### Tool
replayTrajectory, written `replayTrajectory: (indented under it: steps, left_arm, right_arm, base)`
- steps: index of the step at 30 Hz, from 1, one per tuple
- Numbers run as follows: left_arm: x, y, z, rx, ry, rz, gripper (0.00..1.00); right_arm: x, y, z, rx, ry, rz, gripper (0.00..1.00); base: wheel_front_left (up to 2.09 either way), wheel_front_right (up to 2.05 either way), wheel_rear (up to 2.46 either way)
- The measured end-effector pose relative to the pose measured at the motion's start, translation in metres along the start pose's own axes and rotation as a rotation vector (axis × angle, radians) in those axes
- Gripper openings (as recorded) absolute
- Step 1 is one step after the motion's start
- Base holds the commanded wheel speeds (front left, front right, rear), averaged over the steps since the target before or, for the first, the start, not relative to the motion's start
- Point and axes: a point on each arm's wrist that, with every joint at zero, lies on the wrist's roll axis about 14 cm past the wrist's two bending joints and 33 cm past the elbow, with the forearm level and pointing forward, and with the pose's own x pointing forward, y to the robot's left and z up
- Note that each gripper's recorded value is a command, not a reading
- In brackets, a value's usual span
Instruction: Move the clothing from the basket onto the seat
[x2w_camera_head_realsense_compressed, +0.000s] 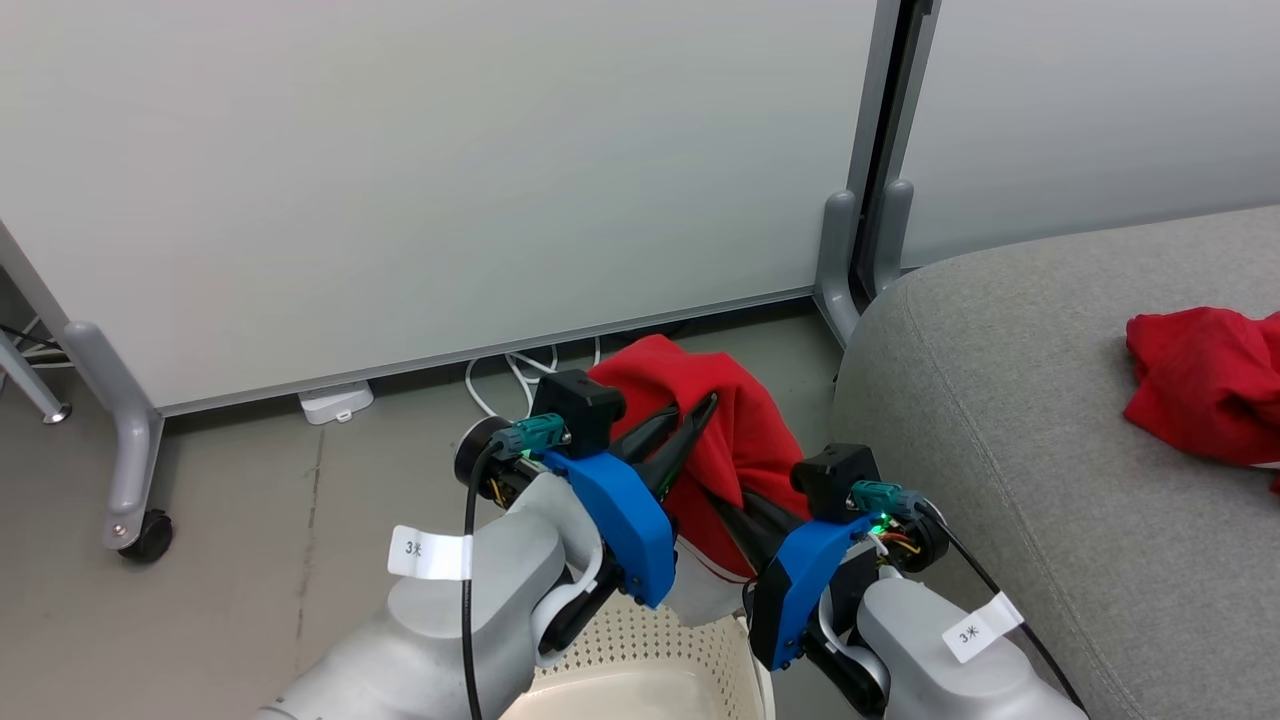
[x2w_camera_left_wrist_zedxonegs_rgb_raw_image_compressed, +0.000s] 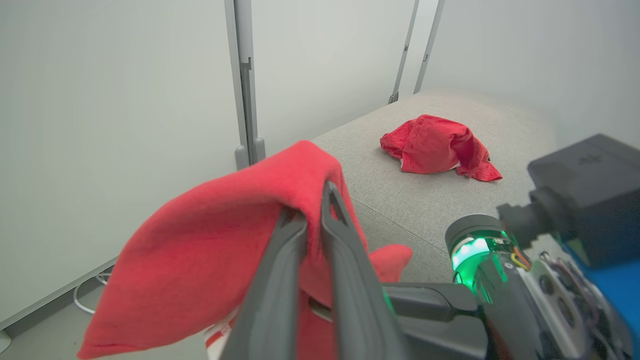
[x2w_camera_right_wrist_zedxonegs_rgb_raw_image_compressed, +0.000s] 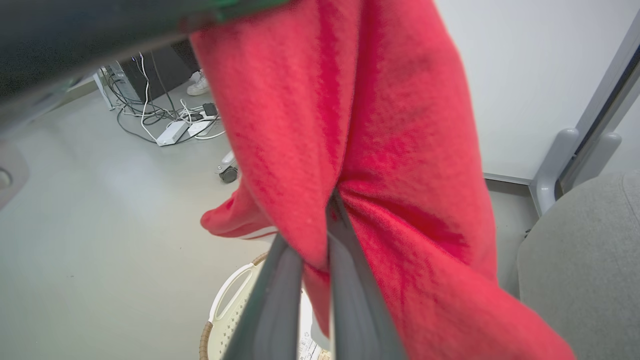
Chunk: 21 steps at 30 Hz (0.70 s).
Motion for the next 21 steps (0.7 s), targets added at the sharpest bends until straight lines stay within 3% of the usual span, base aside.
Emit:
replayTrajectory:
  steps: [20, 21]
  left_arm:
    - [0.0008, 0.0002, -0.0022, 0.001, 0.007, 0.000, 0.00]
    - [0.0008, 0.0011, -0.0011, 0.001, 0.003, 0.003, 0.33]
  right_arm:
    - [-0.0006, -0.0024, -0.0009, -0.002, 0.002, -0.005, 0.00]
    - [-0.0005, -0.0025, -0.0007, -0.003, 0.002, -0.005, 0.00]
  base:
    - [0.00, 0.00, 0.00]
    - [0.00, 0.00, 0.00]
